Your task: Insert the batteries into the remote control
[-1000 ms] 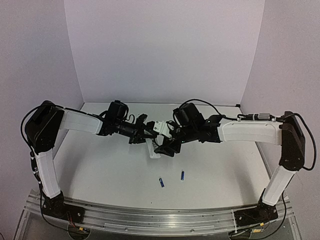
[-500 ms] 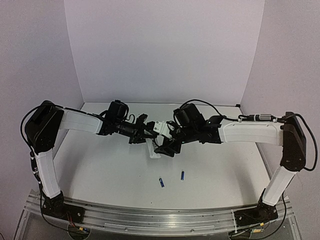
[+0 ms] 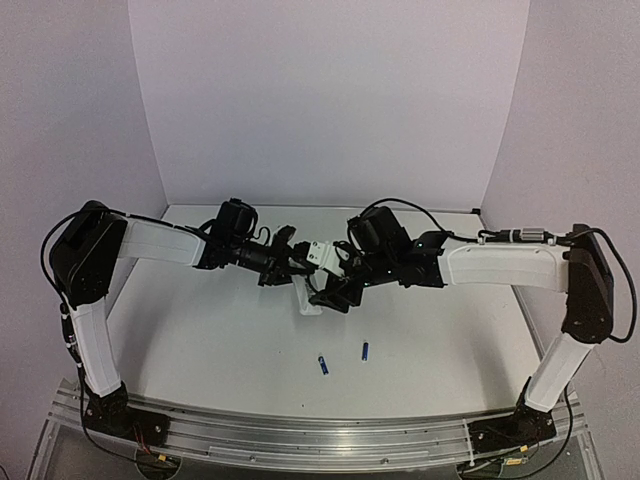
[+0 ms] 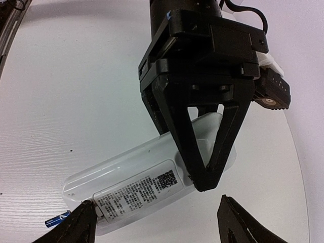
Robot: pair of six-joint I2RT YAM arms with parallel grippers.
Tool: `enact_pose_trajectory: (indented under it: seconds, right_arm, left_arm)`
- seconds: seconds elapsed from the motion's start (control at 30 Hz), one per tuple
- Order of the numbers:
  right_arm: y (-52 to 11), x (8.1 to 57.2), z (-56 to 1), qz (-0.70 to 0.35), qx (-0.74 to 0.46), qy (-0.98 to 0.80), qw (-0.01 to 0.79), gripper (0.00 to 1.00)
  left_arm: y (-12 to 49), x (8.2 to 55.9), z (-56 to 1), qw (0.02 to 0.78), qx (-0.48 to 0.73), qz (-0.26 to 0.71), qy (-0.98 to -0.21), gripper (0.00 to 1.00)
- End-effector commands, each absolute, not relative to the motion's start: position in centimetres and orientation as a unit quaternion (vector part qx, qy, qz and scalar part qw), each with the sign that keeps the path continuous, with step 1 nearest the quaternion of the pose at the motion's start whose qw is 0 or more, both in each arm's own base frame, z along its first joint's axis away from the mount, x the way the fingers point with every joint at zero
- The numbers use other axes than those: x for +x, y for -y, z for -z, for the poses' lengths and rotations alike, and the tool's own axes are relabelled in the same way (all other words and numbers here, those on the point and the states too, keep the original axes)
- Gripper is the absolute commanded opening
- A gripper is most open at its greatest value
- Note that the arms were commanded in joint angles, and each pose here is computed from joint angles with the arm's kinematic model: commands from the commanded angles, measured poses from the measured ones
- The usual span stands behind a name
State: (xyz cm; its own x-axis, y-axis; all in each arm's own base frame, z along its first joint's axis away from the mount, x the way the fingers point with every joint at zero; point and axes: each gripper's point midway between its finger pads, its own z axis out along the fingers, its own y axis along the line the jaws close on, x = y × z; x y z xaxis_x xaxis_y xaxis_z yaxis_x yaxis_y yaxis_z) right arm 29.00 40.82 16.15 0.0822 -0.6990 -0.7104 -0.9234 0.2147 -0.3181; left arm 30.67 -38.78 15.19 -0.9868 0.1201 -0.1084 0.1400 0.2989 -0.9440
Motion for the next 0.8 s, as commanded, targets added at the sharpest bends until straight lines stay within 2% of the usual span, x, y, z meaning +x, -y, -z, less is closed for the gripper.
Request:
enact_pose_trajectory:
  seconds: [0.0,0.77]
  right_arm:
    - [-40.7,33.0,-22.4,-0.095,-0.550,-0.647,0.520,0.78]
    - [-40.2,32.6,-23.7,-0.098,-0.544,-0.642,0.532,0.78]
  left_arm:
    - [40.4,27.2,-16.9,-0.052,0.124,0.603,-0.786,0.00]
    - [40.0,27.8,-16.1,-0.054,0.113,0.600,-0.790,0.00]
